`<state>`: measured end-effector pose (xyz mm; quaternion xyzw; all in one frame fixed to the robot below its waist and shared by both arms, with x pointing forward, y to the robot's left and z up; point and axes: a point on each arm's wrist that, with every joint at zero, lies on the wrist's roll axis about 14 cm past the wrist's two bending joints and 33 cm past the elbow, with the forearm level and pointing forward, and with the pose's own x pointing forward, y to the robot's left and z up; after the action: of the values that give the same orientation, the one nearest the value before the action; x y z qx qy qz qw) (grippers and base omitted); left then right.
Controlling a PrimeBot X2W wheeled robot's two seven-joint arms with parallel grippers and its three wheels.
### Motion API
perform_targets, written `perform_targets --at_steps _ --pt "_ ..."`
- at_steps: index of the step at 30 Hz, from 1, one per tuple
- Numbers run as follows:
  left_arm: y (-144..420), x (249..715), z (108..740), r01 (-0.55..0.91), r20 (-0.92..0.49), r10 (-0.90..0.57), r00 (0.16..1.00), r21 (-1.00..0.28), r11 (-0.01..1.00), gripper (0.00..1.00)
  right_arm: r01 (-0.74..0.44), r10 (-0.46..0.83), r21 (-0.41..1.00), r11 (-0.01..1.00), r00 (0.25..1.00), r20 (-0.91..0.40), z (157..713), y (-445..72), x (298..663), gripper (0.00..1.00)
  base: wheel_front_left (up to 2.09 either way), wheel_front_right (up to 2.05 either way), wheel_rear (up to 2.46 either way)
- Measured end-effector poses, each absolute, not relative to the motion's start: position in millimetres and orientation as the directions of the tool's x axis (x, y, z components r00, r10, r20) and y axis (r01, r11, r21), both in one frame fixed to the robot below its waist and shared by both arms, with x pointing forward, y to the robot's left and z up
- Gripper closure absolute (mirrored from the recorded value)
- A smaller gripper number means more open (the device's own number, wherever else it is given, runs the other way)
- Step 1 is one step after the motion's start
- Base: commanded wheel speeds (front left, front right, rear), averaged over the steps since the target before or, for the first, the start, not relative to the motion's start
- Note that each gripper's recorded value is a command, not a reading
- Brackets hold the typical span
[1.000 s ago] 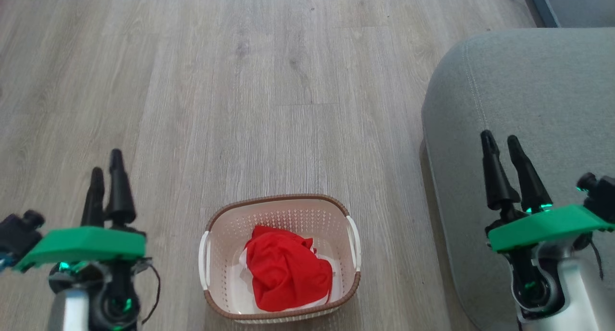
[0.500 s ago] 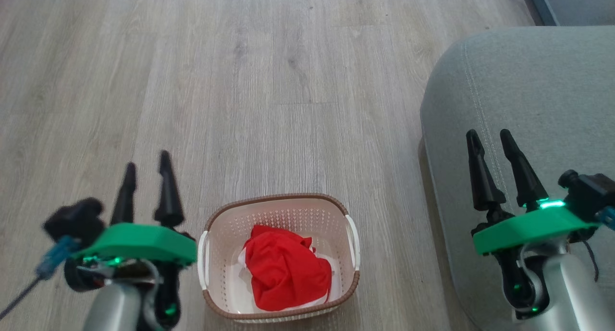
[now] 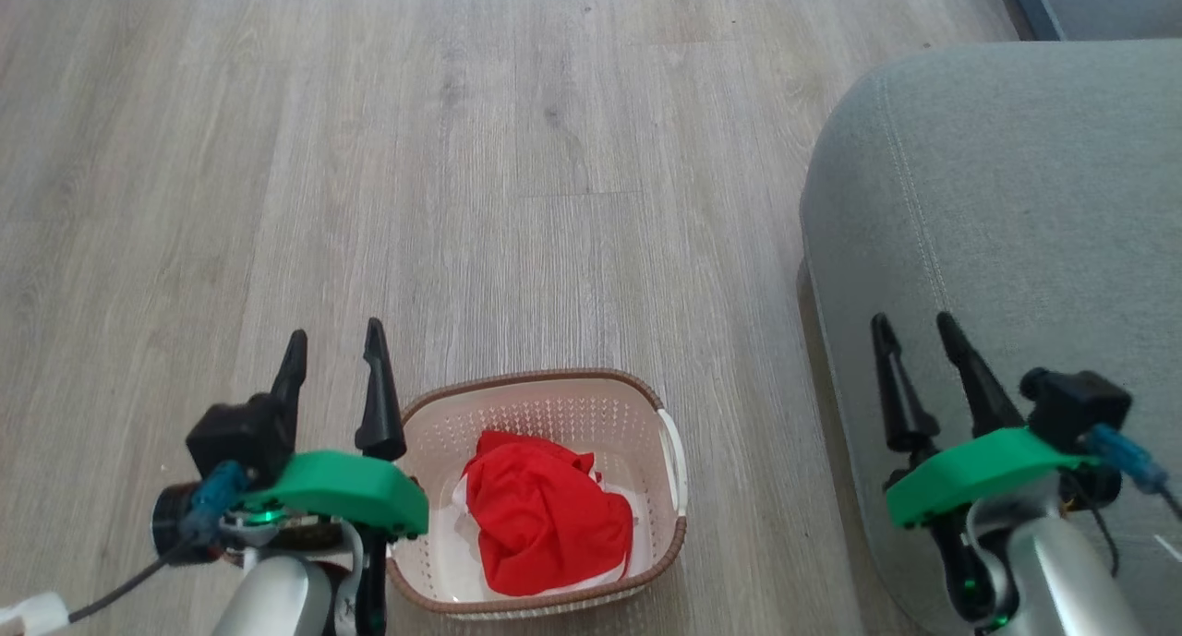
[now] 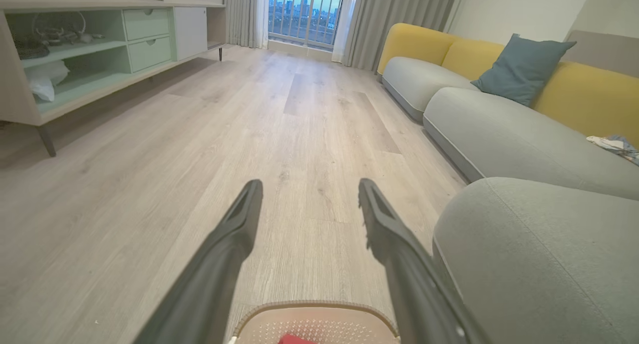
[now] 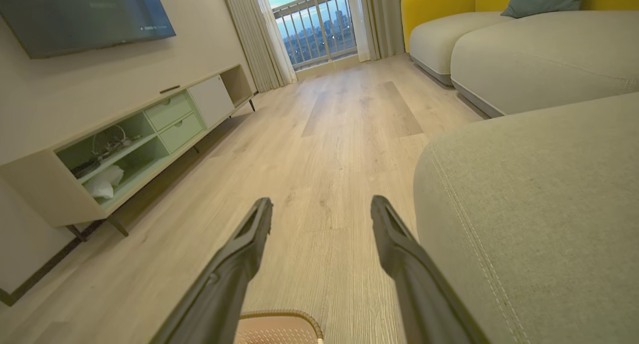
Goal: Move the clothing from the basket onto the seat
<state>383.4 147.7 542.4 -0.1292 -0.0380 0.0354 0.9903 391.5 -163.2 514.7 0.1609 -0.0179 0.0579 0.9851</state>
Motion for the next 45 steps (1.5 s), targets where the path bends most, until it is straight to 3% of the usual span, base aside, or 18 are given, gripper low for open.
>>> perform_targets --at_steps 20,26,33,45 --pt "133 378 554 -0.023 0.178 0.033 0.983 -0.063 0.998 0.0 -0.187 0.184 0.044 0.981 0.98 0.078 517 -146 390 0.0 0.0 0.0 0.0" --pt "129 377 544 0.014 0.167 -0.008 0.986 -0.037 0.999 0.0 -0.19 0.184 0.064 0.98 0.979 0.091 518 -143 389 0.0 0.0 0.0 0.0" --pt "123 376 543 0.04 0.188 -0.047 0.981 0.039 0.998 0.0 -0.223 0.225 -0.031 0.974 0.967 0.119 526 -133 392 0.0 0.0 0.0 0.0" --pt "128 379 536 0.043 0.167 -0.046 0.985 0.025 0.999 0.0 -0.224 0.227 -0.041 0.974 0.967 0.118 526 -133 393 0.0 0.0 0.0 0.0"
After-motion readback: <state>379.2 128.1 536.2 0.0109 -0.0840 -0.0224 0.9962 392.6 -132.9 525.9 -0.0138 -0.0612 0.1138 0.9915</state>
